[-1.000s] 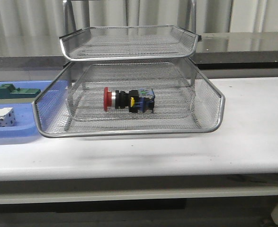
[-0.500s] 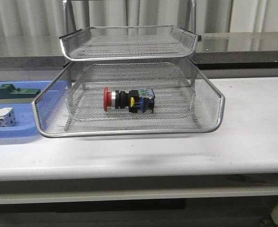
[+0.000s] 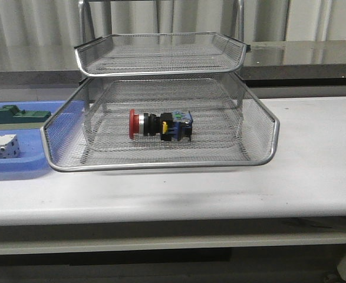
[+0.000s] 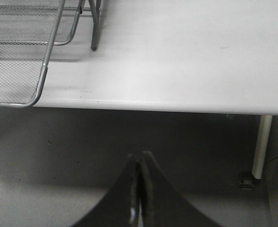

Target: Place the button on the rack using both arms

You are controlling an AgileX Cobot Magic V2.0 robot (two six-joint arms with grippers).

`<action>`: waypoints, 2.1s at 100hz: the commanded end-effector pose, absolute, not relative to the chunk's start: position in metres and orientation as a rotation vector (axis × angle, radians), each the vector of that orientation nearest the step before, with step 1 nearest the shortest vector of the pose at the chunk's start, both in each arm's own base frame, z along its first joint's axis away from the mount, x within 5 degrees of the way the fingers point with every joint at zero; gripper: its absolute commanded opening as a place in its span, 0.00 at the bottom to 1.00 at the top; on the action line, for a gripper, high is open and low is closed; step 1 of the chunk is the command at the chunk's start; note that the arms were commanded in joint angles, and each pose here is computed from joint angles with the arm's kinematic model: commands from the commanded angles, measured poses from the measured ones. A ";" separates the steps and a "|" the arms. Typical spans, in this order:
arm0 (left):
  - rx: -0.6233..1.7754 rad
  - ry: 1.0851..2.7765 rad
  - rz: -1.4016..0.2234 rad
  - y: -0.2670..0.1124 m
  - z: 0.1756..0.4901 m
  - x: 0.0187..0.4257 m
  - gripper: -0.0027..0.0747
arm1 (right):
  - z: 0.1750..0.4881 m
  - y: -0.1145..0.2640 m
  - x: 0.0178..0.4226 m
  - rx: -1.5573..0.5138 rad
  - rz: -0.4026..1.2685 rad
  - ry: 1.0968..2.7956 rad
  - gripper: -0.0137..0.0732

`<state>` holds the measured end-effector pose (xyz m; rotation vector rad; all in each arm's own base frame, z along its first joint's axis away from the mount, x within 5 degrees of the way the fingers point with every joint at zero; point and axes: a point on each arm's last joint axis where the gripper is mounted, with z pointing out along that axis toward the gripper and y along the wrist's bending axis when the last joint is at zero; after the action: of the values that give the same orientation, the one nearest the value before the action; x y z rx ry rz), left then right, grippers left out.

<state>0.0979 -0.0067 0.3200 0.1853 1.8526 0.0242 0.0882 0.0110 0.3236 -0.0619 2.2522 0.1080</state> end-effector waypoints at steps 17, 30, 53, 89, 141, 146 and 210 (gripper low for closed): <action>0.060 1.579 0.093 0.002 0.295 0.086 0.71 | 0.335 0.011 0.091 -0.052 0.108 2.167 0.08; 0.031 1.509 0.122 0.005 0.286 0.085 0.71 | 0.335 0.011 0.091 -0.052 0.108 2.167 0.08; 0.025 1.491 0.127 0.005 0.287 0.085 0.71 | 0.335 0.011 0.091 -0.052 0.108 2.167 0.08; 0.025 1.491 0.127 0.005 0.287 0.085 0.43 | 0.335 0.011 0.091 -0.052 0.108 2.167 0.08; 0.025 1.491 0.127 0.005 0.287 0.085 0.04 | 0.335 0.011 0.091 -0.052 0.108 2.167 0.08; 0.025 1.491 0.127 0.005 0.287 0.085 0.04 | 0.335 0.011 0.091 -0.052 0.109 2.166 0.08; 0.025 1.491 0.127 0.005 0.287 0.085 0.04 | 0.346 0.017 0.101 -0.010 0.225 2.032 0.08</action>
<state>0.0846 0.0031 0.2719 0.0617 1.5863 0.1191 0.0932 0.0145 0.3312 -0.0422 2.1525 0.1704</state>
